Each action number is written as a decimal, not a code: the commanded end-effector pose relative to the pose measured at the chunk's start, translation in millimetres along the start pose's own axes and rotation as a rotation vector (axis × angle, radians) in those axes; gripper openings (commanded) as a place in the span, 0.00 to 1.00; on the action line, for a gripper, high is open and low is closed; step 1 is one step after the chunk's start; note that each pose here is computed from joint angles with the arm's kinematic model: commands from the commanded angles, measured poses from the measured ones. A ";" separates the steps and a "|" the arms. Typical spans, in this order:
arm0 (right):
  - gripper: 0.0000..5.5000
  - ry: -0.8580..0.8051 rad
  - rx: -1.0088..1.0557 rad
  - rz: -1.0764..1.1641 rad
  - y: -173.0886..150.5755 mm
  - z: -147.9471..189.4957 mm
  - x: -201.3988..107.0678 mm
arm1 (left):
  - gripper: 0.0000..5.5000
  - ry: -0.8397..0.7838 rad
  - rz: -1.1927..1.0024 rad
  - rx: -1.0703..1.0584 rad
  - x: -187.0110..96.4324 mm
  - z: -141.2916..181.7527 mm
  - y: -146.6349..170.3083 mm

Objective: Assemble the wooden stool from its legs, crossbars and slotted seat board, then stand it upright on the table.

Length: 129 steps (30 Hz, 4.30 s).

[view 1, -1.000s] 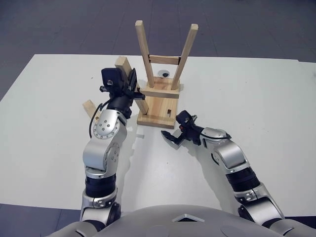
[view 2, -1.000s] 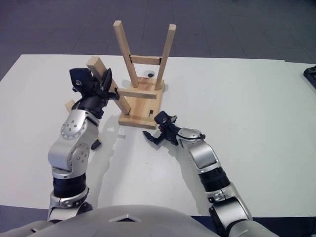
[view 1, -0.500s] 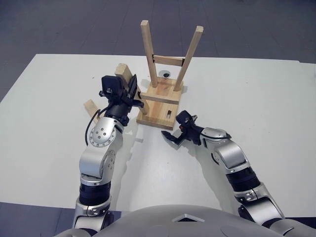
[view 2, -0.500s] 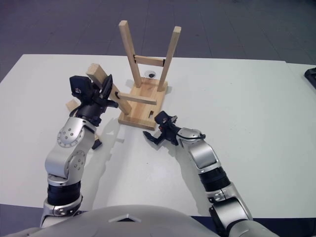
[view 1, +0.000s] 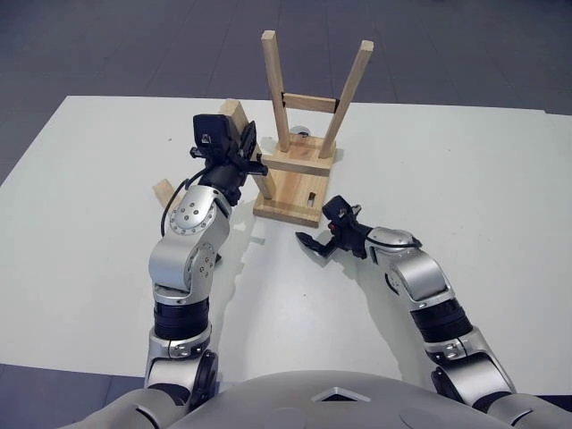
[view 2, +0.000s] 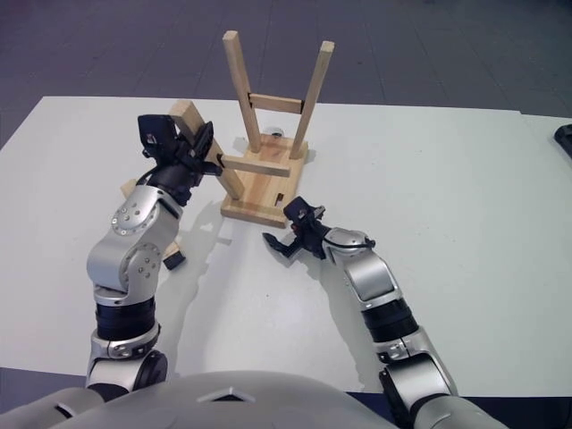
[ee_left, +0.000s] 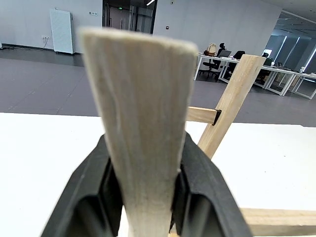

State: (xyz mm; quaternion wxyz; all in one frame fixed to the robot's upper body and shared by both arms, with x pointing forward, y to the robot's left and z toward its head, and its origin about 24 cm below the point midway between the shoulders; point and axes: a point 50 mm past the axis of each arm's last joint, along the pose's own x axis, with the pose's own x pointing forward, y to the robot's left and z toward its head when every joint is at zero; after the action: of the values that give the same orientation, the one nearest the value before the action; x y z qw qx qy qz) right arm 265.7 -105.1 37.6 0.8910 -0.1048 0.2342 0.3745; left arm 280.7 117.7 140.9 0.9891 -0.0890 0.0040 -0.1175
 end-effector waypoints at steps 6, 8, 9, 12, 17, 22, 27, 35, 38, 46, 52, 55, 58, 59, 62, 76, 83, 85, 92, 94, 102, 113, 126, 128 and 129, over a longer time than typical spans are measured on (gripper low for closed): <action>0.98 0.062 0.015 0.007 -0.2 -11.1 1.3 | 0.38 0.287 -0.004 -0.107 -5.3 -53.2 -0.9; 0.98 0.065 0.014 0.010 0.2 -11.5 1.4 | 0.44 0.265 -0.004 -0.128 -4.3 -51.4 -1.6; 0.98 0.066 0.013 0.012 0.3 -11.9 1.4 | 0.48 0.241 -0.002 -0.141 -3.6 -48.8 -1.6; 0.98 0.069 0.014 0.016 0.3 -12.8 1.0 | 0.57 0.086 -0.019 -0.172 -1.3 -27.3 -1.6; 0.98 0.064 0.024 0.006 -3.1 -16.0 -5.8 | 0.74 -0.338 -0.097 -0.124 -16.9 56.0 4.2; 0.98 -0.048 0.058 -0.080 -12.2 -9.1 -40.9 | 0.91 -0.376 0.096 0.074 -38.4 85.1 44.9; 0.98 -0.347 0.007 -0.251 -24.4 45.3 -87.6 | 0.98 0.160 0.367 0.117 -55.6 -7.3 90.9; 0.98 -0.594 -0.001 -0.421 -43.8 97.8 -116.0 | 0.98 0.466 0.461 0.159 -71.4 -69.5 103.9; 0.98 -0.652 0.000 -0.419 -40.6 108.5 -117.6 | 0.98 0.587 0.502 0.201 -75.0 -82.1 111.5; 0.98 -0.775 0.044 -0.430 -36.8 127.5 -119.6 | 0.86 0.762 0.483 0.027 -83.3 -94.8 120.8; 0.98 -0.843 0.077 -0.436 -37.1 140.8 -120.4 | 0.68 0.877 0.437 -0.084 -97.5 -107.0 129.6; 0.98 -0.862 0.083 -0.429 -35.4 145.8 -119.6 | 0.58 0.887 0.434 -0.089 -100.9 -108.5 133.5; 0.98 -0.875 0.091 -0.416 -33.2 149.4 -118.9 | 0.49 0.878 0.445 -0.037 -102.2 -106.6 140.0; 0.98 -0.879 0.096 -0.415 -33.0 150.0 -119.0 | 0.45 0.867 0.450 -0.024 -102.0 -105.2 142.3; 0.98 -0.889 0.122 -0.418 -34.0 151.8 -118.7 | 0.37 0.832 0.443 0.021 -100.3 -100.3 147.2; 0.98 -1.037 0.525 -0.135 -53.7 186.2 -127.3 | 0.37 -0.450 0.049 0.411 -54.6 128.5 94.0; 0.98 -1.158 0.465 0.370 -3.7 247.4 -140.5 | 0.37 -0.522 -0.278 0.555 -31.9 140.8 30.5; 0.98 -1.139 0.481 0.445 1.8 252.1 -137.8 | 0.37 -0.522 -0.346 0.571 -25.6 135.8 15.4; 0.98 -1.037 0.471 0.493 12.7 258.5 -113.1 | 0.37 -0.505 -0.483 0.604 -25.5 118.5 -12.0; 0.98 -1.025 0.485 0.478 10.6 257.8 -108.9 | 0.37 -0.504 -0.499 0.609 -26.6 116.7 -15.4; 0.82 -1.053 0.514 0.454 7.0 256.9 -116.7 | 0.37 -0.470 -0.504 0.619 -26.9 107.3 -13.6; 0.53 -1.012 0.552 0.459 11.8 249.5 -117.3 | 0.37 -0.476 -0.503 0.640 -24.3 109.1 -15.9; 0.20 -0.964 0.565 0.433 9.2 249.2 -110.4 | 0.37 -0.481 -0.481 0.654 -21.0 109.0 -14.8; 0.20 -0.949 0.567 0.429 8.9 248.7 -108.5 | 0.37 -0.482 -0.477 0.654 -20.7 108.8 -14.6; 0.20 -0.942 0.567 0.428 8.8 248.5 -107.7 | 0.37 -0.482 -0.474 0.654 -20.6 108.6 -14.7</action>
State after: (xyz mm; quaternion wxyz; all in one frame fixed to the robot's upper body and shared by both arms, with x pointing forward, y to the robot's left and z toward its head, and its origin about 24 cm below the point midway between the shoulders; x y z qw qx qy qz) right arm 280.8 -83.8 307.4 0.8027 0.3738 -0.0976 0.4543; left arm 257.5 126.9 246.2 0.8826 0.1916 -0.2788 -0.3265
